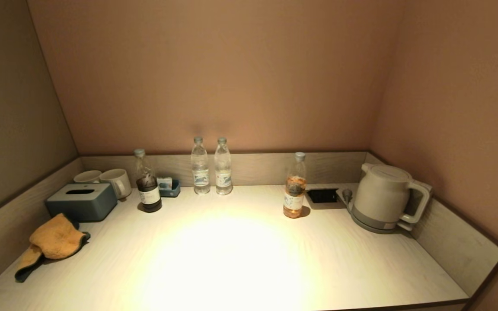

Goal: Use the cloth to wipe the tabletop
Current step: Pick up the tablecloth

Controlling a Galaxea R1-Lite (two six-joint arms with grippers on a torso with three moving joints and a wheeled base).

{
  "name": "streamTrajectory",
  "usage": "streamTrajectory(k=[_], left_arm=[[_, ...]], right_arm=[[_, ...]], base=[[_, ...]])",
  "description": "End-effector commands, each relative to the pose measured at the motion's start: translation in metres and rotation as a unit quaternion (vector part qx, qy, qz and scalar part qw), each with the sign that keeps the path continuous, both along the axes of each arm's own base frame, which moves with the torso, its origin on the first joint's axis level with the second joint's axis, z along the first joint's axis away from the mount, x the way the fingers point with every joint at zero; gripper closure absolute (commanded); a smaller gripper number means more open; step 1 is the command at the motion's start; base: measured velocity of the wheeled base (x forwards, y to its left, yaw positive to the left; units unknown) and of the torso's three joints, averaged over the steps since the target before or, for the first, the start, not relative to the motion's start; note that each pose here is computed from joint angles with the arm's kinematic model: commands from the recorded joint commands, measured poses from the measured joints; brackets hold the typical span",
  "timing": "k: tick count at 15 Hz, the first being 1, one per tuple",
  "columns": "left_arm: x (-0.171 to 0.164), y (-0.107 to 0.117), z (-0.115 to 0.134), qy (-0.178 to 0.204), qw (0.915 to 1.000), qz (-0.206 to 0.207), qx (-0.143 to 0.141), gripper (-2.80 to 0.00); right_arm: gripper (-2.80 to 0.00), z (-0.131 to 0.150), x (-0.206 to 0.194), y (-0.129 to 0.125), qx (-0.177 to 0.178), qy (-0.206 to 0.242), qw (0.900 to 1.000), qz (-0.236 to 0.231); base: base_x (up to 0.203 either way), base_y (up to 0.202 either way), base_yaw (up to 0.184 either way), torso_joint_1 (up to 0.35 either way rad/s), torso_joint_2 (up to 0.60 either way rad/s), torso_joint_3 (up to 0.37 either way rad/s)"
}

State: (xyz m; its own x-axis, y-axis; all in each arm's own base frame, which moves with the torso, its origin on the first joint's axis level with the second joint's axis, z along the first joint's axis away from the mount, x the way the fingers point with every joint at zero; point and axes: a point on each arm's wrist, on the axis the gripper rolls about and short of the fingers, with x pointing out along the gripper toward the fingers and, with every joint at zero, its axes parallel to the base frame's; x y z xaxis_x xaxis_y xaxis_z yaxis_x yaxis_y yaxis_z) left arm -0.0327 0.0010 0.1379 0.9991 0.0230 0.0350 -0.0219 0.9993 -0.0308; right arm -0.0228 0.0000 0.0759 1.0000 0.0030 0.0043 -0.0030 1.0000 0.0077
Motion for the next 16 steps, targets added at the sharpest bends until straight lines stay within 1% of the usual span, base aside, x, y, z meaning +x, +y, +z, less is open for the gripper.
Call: streamTrajectory(k=[1, 3, 4, 5, 7, 8, 9, 10, 11, 13, 14, 16], left_arm=[[0.034, 0.001, 0.031, 0.090, 0.9956, 0.026, -0.007, 0.00], [0.065, 0.003, 0.054, 0.141, 0.9872, 0.072, -0.018, 0.00], [0.088, 0.004, 0.064, 0.175, 0.9791, 0.101, -0.021, 0.00], [0.113, 0.005, 0.069, 0.209, 0.9693, 0.128, -0.021, 0.00], [0.166, 0.011, 0.071, 0.272, 0.9449, 0.182, -0.020, 0.00], [0.190, 0.016, 0.069, 0.295, 0.9325, 0.207, -0.021, 0.00], [0.208, 0.023, 0.070, 0.304, 0.9232, 0.233, -0.025, 0.00], [0.226, 0.030, 0.067, 0.319, 0.9135, 0.251, -0.027, 0.00], [0.251, 0.040, 0.057, 0.346, 0.8985, 0.268, -0.028, 0.00], [0.301, 0.064, 0.021, 0.410, 0.8612, 0.299, -0.030, 0.00], [0.320, 0.077, 0.006, 0.428, 0.8469, 0.313, -0.034, 0.00], [0.347, 0.098, -0.019, 0.452, 0.8267, 0.332, -0.043, 0.00]], right_arm=[[0.00, 0.000, 0.000, 0.000, 0.000, 0.000, 1.000, 0.000], [0.00, 0.000, 0.000, 0.000, 0.000, 0.000, 1.000, 0.000], [0.00, 0.000, 0.000, 0.000, 0.000, 0.000, 1.000, 0.000], [0.00, 0.000, 0.000, 0.000, 0.000, 0.000, 1.000, 0.001], [0.00, 0.000, 0.000, 0.000, 0.000, 0.000, 1.000, 0.000], [0.00, 0.000, 0.000, 0.000, 0.000, 0.000, 1.000, 0.000], [0.00, 0.000, 0.000, 0.000, 0.000, 0.000, 1.000, 0.000], [0.00, 0.000, 0.000, 0.000, 0.000, 0.000, 1.000, 0.001], [0.00, 0.000, 0.000, 0.000, 0.000, 0.000, 1.000, 0.001], [0.00, 0.000, 0.000, 0.000, 0.000, 0.000, 1.000, 0.000], [0.00, 0.000, 0.000, 0.000, 0.000, 0.000, 1.000, 0.000], [0.00, 0.000, 0.000, 0.000, 0.000, 0.000, 1.000, 0.000]], base=[[0.000, 0.000, 0.000, 0.000, 0.00, 0.000], [0.000, 0.000, 0.000, 0.000, 0.00, 0.000], [0.000, 0.000, 0.000, 0.000, 0.00, 0.000], [0.000, 0.000, 0.000, 0.000, 0.00, 0.000], [0.000, 0.000, 0.000, 0.000, 0.00, 0.000], [0.000, 0.000, 0.000, 0.000, 0.00, 0.000], [0.000, 0.000, 0.000, 0.000, 0.00, 0.000], [0.000, 0.000, 0.000, 0.000, 0.00, 0.000], [0.000, 0.000, 0.000, 0.000, 0.00, 0.000], [0.000, 0.000, 0.000, 0.000, 0.00, 0.000], [0.000, 0.000, 0.000, 0.000, 0.00, 0.000], [0.000, 0.000, 0.000, 0.000, 0.00, 0.000]])
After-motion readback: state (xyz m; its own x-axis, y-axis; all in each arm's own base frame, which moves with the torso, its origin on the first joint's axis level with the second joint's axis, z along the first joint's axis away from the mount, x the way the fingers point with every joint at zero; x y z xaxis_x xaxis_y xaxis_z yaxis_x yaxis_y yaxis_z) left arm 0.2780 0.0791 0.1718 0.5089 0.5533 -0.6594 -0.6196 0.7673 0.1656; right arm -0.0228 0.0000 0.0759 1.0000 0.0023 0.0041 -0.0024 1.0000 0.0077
